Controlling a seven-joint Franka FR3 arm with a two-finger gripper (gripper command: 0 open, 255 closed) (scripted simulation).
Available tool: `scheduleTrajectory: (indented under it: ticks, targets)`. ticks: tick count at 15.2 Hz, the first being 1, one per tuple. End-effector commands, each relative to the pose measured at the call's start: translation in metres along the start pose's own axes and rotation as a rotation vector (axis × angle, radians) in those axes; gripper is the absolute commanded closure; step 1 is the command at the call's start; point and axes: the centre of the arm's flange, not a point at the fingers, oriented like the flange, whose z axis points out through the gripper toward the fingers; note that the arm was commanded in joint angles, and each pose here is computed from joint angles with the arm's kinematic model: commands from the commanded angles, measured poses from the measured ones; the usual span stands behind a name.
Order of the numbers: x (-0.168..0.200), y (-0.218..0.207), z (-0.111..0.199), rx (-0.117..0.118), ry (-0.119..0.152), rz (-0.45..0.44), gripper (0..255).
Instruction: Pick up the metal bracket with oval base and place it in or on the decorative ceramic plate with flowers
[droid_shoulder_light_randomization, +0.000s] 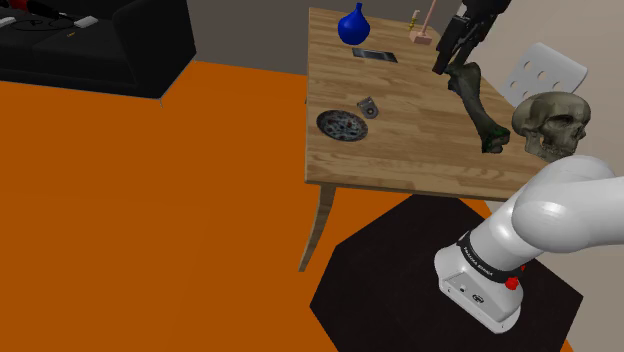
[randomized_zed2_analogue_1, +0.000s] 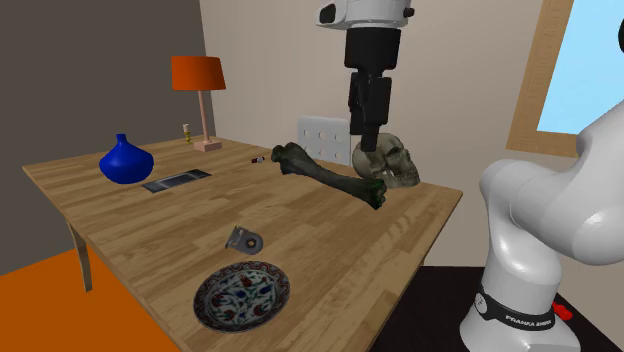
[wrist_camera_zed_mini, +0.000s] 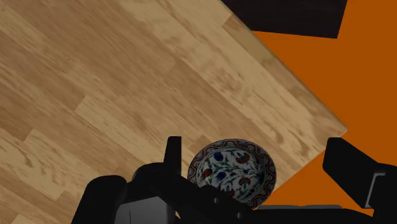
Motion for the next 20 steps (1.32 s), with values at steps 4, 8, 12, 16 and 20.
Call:
scheduleTrajectory:
  ticks: [4,8,12,16,20]
  targets:
    - [0.024,0.007,0.030,-0.022,-0.001,-0.001,0]
    - [0.057,0.017,0.069,-0.052,-0.003,-0.002,0]
    - [0.089,0.028,0.108,-0.082,-0.004,-0.003,0]
    - [0.121,0.041,0.147,-0.112,-0.005,-0.004,0]
    - [0.154,0.054,0.185,-0.142,-0.007,-0.005,0]
